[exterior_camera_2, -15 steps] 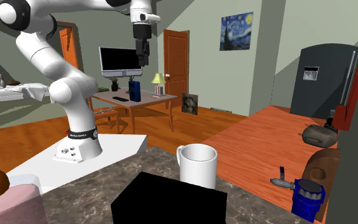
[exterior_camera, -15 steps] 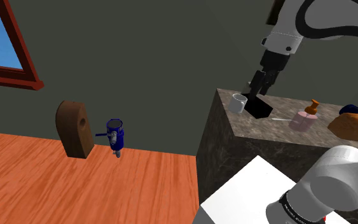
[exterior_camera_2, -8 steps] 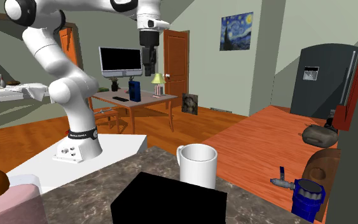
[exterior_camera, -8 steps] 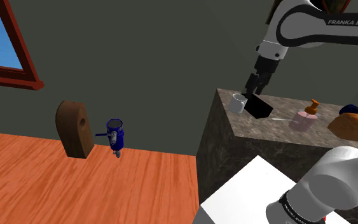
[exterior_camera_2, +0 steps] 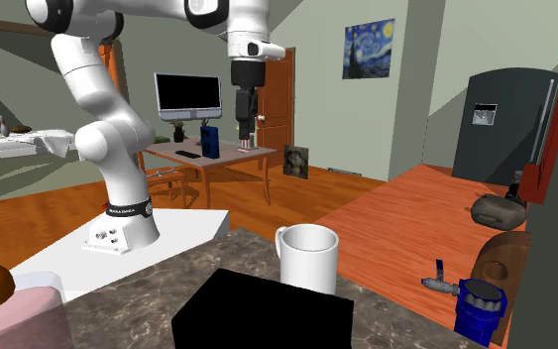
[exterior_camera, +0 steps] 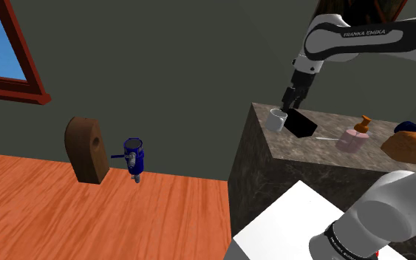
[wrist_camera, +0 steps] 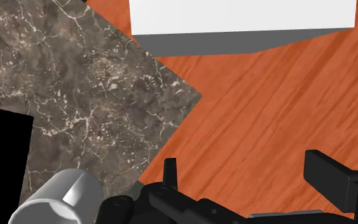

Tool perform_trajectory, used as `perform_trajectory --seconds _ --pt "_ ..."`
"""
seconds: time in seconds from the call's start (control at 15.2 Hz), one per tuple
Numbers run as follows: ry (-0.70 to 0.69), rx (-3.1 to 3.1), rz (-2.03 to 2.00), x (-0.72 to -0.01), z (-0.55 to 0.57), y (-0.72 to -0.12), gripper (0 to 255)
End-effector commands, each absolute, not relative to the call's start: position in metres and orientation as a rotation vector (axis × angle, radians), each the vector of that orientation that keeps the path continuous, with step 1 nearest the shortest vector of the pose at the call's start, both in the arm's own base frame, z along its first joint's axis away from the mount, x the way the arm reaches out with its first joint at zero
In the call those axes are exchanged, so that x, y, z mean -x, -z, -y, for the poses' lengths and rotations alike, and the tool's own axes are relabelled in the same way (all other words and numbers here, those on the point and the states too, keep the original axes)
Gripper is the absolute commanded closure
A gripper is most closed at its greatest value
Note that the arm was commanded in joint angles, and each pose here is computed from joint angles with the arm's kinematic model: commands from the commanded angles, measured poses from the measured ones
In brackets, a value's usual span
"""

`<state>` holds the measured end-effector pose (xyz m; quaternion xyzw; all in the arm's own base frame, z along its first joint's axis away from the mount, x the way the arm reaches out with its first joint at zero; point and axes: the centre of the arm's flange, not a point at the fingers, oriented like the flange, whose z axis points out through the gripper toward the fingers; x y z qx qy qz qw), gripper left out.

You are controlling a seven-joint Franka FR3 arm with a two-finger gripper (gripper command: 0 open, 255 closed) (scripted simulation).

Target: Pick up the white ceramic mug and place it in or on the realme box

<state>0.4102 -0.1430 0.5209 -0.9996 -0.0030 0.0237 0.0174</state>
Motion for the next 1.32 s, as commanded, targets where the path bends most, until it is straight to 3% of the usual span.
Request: perform_trajectory --seconds 0.0,1.25 --pt "-0.081 3.108 0.005 -0.425 0.165 -0.507 0" --pt "-0.152 3.122 -0.039 -0.538 0.366 -0.406 0"
